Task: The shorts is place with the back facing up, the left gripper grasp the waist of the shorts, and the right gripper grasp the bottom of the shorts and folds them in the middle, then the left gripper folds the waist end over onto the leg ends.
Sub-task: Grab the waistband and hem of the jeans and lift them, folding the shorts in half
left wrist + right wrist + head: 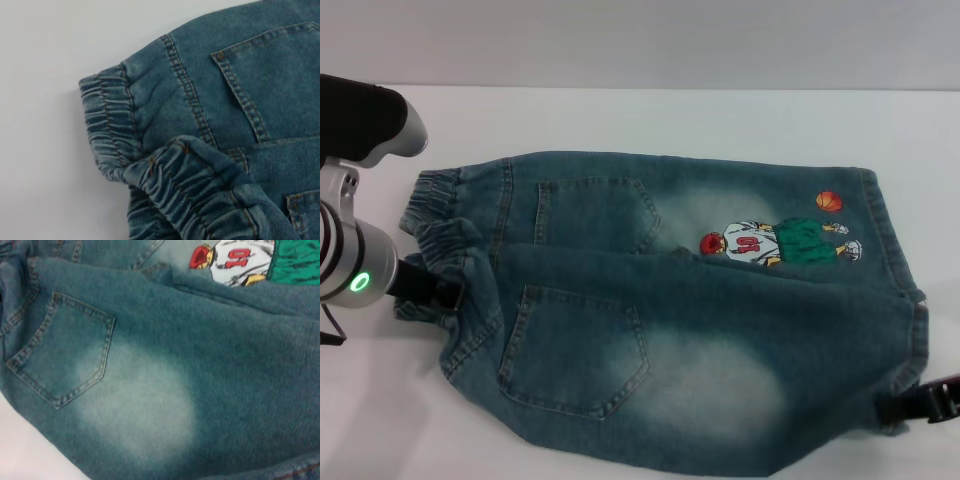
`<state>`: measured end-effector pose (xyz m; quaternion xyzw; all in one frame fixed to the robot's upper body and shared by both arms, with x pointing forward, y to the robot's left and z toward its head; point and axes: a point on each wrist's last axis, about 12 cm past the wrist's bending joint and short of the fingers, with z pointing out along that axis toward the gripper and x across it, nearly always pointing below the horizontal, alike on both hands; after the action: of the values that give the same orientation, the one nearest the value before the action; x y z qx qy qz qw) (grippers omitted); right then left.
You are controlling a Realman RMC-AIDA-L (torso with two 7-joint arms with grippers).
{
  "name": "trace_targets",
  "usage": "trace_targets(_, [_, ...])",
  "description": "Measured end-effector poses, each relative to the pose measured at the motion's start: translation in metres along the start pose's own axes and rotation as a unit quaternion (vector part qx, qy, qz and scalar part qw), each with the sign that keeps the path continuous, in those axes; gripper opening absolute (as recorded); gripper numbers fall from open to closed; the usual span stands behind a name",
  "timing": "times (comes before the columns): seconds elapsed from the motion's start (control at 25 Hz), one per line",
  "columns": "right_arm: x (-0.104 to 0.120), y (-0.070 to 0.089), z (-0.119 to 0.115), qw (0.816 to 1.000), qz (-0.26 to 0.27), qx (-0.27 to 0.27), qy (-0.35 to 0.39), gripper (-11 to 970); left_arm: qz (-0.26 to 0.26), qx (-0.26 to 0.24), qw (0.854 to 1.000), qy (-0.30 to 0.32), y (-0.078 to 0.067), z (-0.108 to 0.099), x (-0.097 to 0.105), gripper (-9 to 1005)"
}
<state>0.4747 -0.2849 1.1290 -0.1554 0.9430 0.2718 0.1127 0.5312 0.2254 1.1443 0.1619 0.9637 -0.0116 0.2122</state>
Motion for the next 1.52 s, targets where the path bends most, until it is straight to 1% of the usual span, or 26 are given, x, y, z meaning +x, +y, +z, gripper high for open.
trace_targets(0.28, [-0.009,0.001,-0.015,0.998,-0.02,0.021,-0.048,25,-0.005,-0.001,1.0,-0.011,0.001,0.0,-0.002,147])
trace_targets(0.44, [-0.016,-0.003,-0.024,0.994,-0.039,0.045,-0.092,30,-0.015,-0.002,0.999,-0.032,0.005,0.0,-0.003,150])
trace_targets(0.48, [-0.018,-0.005,-0.025,0.993,-0.041,0.049,-0.101,31,-0.019,0.001,0.999,-0.049,0.005,-0.001,-0.005,150])
trace_targets(0.52, [-0.02,-0.006,-0.027,0.991,-0.045,0.052,-0.111,33,-0.019,0.001,0.999,-0.049,0.005,-0.001,-0.005,151])
trace_targets(0.72, [-0.029,-0.006,-0.031,0.984,-0.06,0.054,-0.156,38,-0.028,0.005,0.996,-0.084,0.008,-0.003,-0.011,154])
trace_targets(0.92, [-0.033,-0.01,-0.035,0.977,-0.067,0.066,-0.19,44,-0.032,0.003,0.994,-0.104,0.011,-0.001,-0.014,157])
trace_targets(1.16, [-0.033,-0.012,-0.04,0.966,-0.07,0.06,-0.243,51,-0.033,0.004,0.993,-0.117,0.011,-0.001,-0.017,161])
trace_targets(1.2, [-0.032,-0.013,-0.041,0.963,-0.069,0.06,-0.252,52,-0.037,0.006,0.99,-0.133,0.011,-0.002,-0.019,162])
trace_targets(1.44, [-0.027,-0.021,-0.051,0.949,-0.061,0.064,-0.304,59,-0.048,0.005,0.985,-0.167,0.014,0.0,-0.022,166])
trace_targets(1.52, [-0.024,-0.023,-0.054,0.942,-0.06,0.065,-0.324,62,-0.059,0.002,0.981,-0.187,0.018,0.0,-0.022,167])
